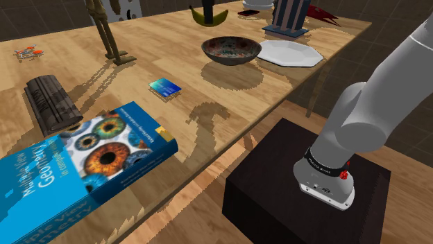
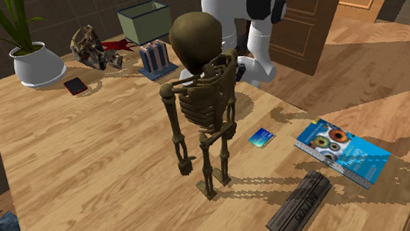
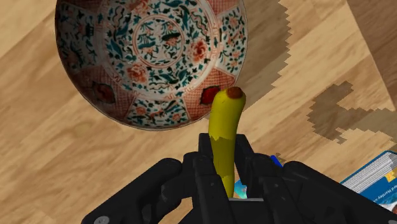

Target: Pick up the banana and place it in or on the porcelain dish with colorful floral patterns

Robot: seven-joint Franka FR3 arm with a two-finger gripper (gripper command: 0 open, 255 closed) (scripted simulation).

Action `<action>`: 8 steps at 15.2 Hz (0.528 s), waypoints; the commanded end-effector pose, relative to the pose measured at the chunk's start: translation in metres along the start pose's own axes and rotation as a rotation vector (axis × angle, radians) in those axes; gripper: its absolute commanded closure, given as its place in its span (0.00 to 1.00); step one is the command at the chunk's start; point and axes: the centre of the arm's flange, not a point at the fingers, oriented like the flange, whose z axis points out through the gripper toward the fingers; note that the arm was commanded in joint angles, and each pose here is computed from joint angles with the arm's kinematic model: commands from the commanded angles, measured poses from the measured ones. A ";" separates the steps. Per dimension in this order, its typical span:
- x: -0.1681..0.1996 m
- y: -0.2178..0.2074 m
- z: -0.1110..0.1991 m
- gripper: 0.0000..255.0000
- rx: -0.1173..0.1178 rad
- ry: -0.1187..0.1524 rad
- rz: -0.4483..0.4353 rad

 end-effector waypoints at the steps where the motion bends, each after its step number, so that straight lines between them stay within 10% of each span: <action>1: -0.023 0.018 0.001 1.00 0.001 0.000 -0.001; 8: -0.077 0.054 0.010 1.00 0.001 0.000 -0.001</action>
